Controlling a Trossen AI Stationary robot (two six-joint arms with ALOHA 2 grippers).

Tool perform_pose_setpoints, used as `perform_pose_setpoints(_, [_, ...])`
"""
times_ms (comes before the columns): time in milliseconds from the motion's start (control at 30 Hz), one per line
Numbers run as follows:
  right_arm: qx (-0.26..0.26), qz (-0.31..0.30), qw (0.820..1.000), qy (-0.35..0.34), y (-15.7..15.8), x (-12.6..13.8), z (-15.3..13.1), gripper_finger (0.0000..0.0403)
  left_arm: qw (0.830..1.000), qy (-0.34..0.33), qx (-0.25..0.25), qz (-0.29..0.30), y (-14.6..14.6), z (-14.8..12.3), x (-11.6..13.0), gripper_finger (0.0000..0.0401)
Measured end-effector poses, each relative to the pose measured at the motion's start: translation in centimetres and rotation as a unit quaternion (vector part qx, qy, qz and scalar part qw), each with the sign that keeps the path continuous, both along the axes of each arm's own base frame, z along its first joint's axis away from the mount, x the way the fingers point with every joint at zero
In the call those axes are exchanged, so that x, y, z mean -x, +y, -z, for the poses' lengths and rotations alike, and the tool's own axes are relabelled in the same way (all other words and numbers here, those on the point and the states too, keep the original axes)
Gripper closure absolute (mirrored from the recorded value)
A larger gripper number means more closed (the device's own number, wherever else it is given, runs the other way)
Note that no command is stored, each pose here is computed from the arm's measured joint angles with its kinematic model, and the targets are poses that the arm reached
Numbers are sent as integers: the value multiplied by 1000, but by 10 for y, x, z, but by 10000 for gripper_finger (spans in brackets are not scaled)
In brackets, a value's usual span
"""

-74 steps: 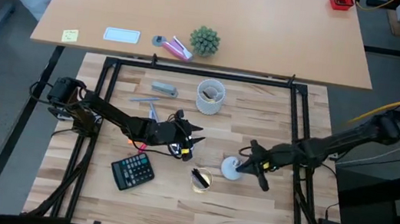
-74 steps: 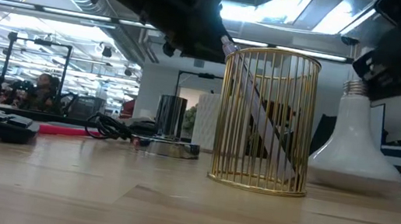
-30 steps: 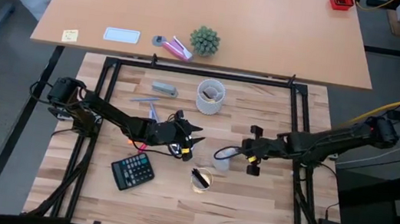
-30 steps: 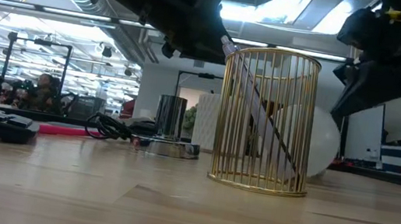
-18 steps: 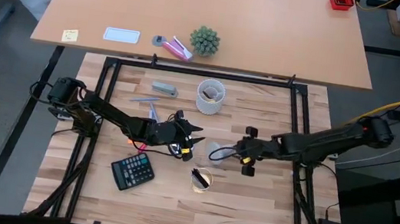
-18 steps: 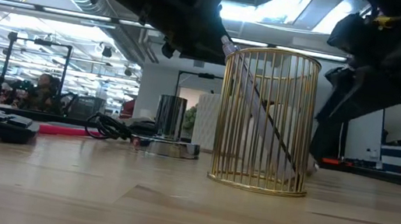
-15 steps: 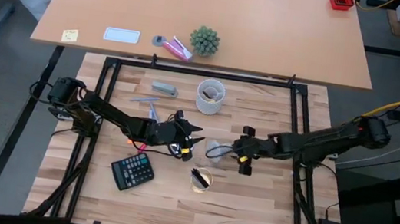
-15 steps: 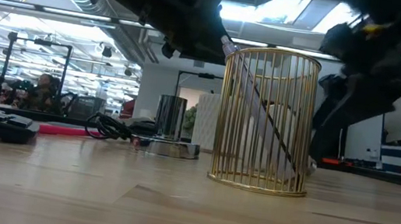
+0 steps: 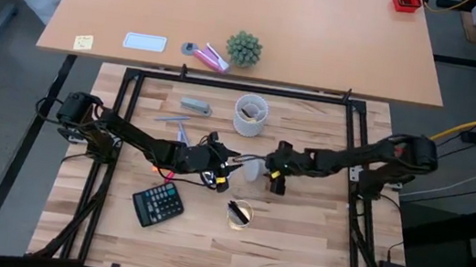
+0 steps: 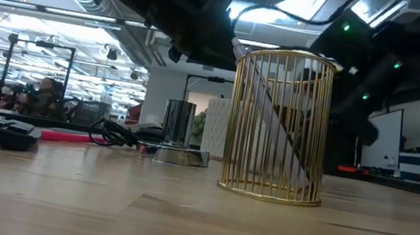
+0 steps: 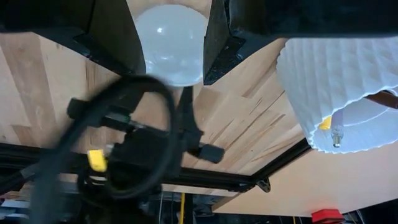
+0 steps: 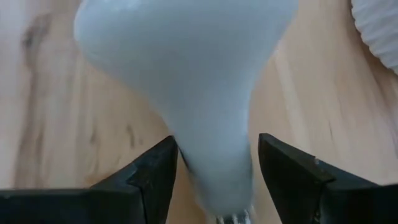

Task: Screw lightbulb
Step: Insert the lightbulb into the lamp

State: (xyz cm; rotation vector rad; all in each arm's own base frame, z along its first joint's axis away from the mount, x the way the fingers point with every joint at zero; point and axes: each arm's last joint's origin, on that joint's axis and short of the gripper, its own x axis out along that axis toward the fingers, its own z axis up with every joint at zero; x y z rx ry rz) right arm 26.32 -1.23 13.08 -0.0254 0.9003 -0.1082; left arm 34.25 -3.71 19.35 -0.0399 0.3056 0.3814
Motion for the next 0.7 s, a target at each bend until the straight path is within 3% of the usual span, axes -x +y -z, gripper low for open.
perform_pose_setpoints(200, [-18,3,1000,-10,-9,-7,11,186,1000,3,-1,0,0,1,0,248])
perform_pose_setpoints(433, [-18,2,1000,-13,-8,-7,10,246,1000,2,0,0,0,0,0,248])
perform_pose_setpoints(700, [-17,2,1000,-22,-9,-9,9,249,1000,-4,0,0,0,-1,0,248])
